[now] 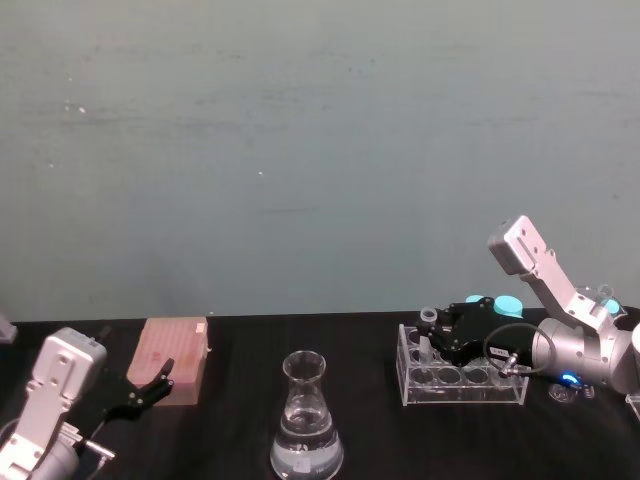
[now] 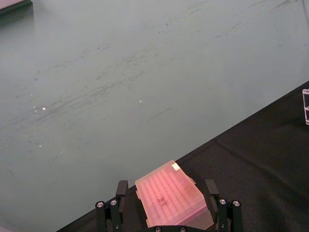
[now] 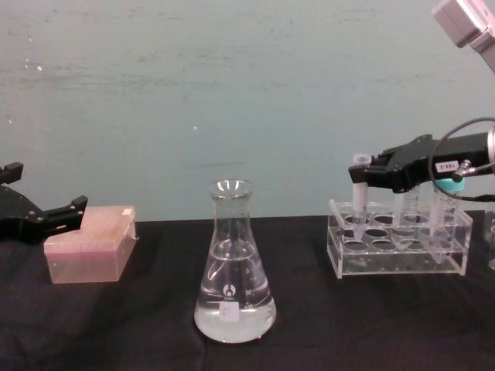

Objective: Pour the liquid from the test tube into the beaker using one hand.

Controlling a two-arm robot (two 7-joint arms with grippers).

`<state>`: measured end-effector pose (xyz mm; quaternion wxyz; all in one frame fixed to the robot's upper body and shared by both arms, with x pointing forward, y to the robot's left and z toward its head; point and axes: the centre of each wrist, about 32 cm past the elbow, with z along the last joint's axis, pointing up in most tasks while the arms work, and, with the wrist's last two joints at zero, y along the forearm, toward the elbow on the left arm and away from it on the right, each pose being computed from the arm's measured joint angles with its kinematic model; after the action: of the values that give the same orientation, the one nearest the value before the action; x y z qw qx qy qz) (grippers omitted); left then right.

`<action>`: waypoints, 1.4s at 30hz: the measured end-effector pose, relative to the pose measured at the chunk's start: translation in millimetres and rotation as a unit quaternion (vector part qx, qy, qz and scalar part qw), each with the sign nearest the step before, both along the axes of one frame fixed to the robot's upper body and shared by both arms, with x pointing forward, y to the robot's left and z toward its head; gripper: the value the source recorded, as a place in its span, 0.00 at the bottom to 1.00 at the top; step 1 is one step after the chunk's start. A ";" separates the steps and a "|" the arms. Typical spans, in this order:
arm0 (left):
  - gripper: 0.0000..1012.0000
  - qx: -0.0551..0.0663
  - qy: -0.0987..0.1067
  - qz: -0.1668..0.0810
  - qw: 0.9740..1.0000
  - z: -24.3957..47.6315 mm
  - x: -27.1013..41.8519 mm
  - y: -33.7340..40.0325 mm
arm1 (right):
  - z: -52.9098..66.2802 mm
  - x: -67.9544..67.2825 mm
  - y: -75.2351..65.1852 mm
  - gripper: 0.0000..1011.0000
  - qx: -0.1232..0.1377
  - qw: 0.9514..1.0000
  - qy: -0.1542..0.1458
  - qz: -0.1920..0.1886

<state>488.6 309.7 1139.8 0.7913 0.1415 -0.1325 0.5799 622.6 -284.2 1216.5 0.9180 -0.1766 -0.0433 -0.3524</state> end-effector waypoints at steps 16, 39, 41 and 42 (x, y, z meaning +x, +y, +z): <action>0.99 0.000 0.000 0.000 1.000 0.0 0.0 0.0 | 0.2 -0.3 -0.3 0.62 0.001 1.000 0.000 -0.001; 0.99 0.000 0.000 0.000 1.000 0.0 0.0 0.0 | 0.4 -0.3 -0.1 0.99 0.001 1.000 0.000 -0.002; 0.99 0.000 0.000 0.000 1.000 0.0 0.0 0.0 | 0.3 -0.3 -0.1 0.99 0.001 1.000 0.000 -0.002; 0.99 0.000 0.000 0.000 1.000 0.0 0.0 0.0 | 0.4 -0.3 -0.1 0.99 0.001 1.000 0.000 -0.002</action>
<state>488.6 309.6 1139.8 0.7913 0.1414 -0.1325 0.5799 622.3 -284.3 1216.9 0.9176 -0.1761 -0.0425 -0.3538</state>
